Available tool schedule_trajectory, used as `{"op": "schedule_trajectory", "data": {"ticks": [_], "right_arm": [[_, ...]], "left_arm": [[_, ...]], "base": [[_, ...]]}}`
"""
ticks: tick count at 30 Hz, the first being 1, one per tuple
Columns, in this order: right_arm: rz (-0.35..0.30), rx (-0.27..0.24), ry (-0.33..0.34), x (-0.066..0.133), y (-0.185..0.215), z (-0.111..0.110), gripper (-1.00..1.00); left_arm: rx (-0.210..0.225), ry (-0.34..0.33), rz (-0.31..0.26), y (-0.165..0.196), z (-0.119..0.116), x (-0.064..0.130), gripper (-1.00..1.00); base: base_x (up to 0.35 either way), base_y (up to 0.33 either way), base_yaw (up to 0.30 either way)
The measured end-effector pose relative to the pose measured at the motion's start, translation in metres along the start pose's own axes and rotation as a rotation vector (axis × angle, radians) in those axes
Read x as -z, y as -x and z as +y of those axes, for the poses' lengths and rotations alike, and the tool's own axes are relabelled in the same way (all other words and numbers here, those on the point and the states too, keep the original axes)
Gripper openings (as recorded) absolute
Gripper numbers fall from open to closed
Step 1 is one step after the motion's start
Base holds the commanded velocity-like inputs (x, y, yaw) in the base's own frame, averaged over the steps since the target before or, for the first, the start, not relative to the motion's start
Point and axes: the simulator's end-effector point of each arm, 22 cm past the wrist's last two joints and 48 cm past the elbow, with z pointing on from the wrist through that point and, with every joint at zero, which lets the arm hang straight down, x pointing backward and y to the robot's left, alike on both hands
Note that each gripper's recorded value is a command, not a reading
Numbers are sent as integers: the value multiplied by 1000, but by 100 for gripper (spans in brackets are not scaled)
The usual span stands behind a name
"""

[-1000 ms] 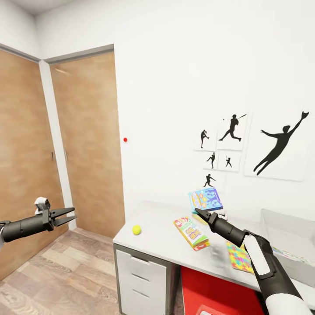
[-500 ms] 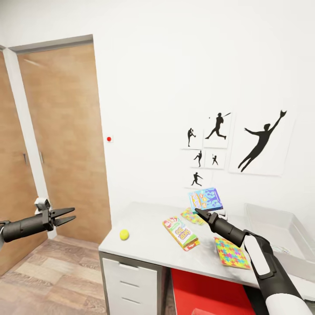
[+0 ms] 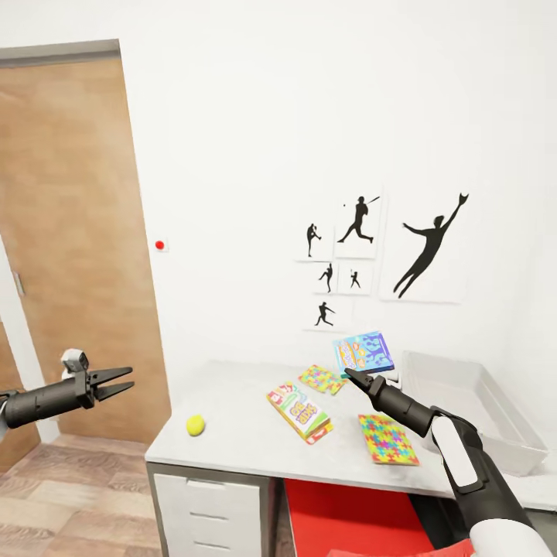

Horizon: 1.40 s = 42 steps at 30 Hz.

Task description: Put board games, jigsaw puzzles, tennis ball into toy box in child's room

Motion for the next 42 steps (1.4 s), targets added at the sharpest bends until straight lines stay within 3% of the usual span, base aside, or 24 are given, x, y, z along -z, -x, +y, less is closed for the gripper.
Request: {"op": "schedule_trajectory", "data": {"ticks": [42], "right_arm": [[-7, -23, -19, 1, 0, -16, -100]], "left_arm": [[17, 13, 10, -5, 13, -3, 100]], "base": [[114, 47, -252]]}}
